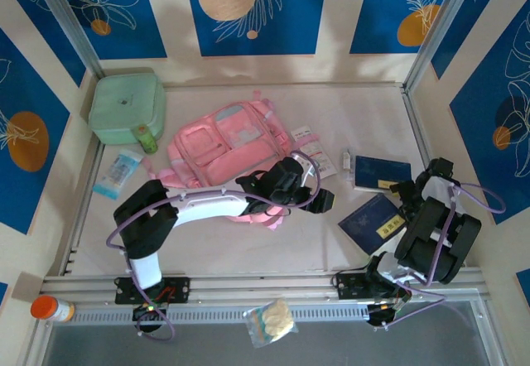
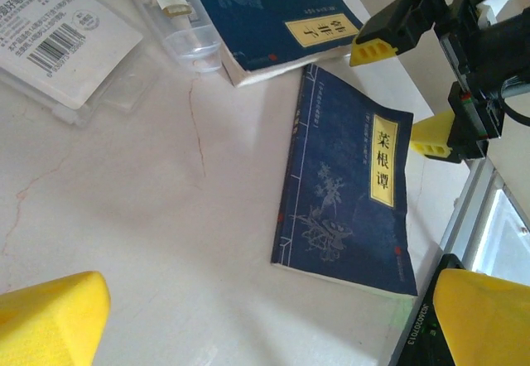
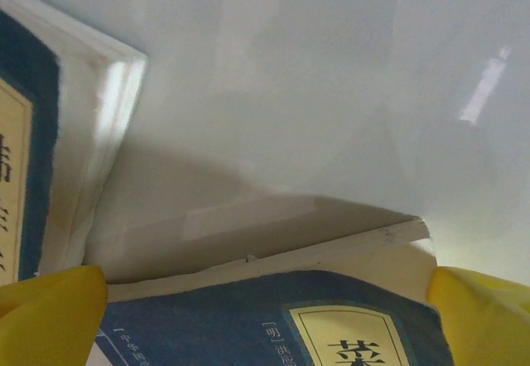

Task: Pack the student bag
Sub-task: Rotate the book at the bottom-right of the table.

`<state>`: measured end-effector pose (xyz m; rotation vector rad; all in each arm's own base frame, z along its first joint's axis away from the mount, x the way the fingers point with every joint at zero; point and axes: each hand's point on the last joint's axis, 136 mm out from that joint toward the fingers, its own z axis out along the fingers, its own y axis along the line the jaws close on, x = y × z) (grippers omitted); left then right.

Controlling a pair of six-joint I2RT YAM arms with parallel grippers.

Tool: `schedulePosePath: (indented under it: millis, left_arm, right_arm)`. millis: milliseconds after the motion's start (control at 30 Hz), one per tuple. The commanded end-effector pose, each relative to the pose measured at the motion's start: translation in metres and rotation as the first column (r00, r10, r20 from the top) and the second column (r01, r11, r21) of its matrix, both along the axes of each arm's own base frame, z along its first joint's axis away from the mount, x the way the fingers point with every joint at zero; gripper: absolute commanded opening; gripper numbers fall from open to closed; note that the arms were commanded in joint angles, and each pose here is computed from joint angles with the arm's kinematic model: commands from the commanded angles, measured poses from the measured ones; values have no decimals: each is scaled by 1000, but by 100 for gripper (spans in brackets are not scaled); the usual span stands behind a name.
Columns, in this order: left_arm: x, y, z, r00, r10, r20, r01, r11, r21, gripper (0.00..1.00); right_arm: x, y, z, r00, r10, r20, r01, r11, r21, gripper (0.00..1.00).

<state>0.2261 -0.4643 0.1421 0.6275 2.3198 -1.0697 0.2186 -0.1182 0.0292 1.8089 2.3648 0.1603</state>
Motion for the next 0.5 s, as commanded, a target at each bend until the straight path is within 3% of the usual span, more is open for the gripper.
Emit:
schedulePosePath:
  millis: [0,300,467]
  left_arm:
    - [0,-7,-1,1000,-22,7,22,1000,7,99]
    - [5,-10,-11,1000,-9,-11,9,1000,22,95]
    - [5,-5,-19,999,22,-37,-21,999,39,89]
  right_arm:
    - [27,28,1,990,124,64,-129,988,86,100]
    - [68,102,6,907,409,103,-420,897,140,100]
    - [74,125,21,856,496,147,-514,847,137,100]
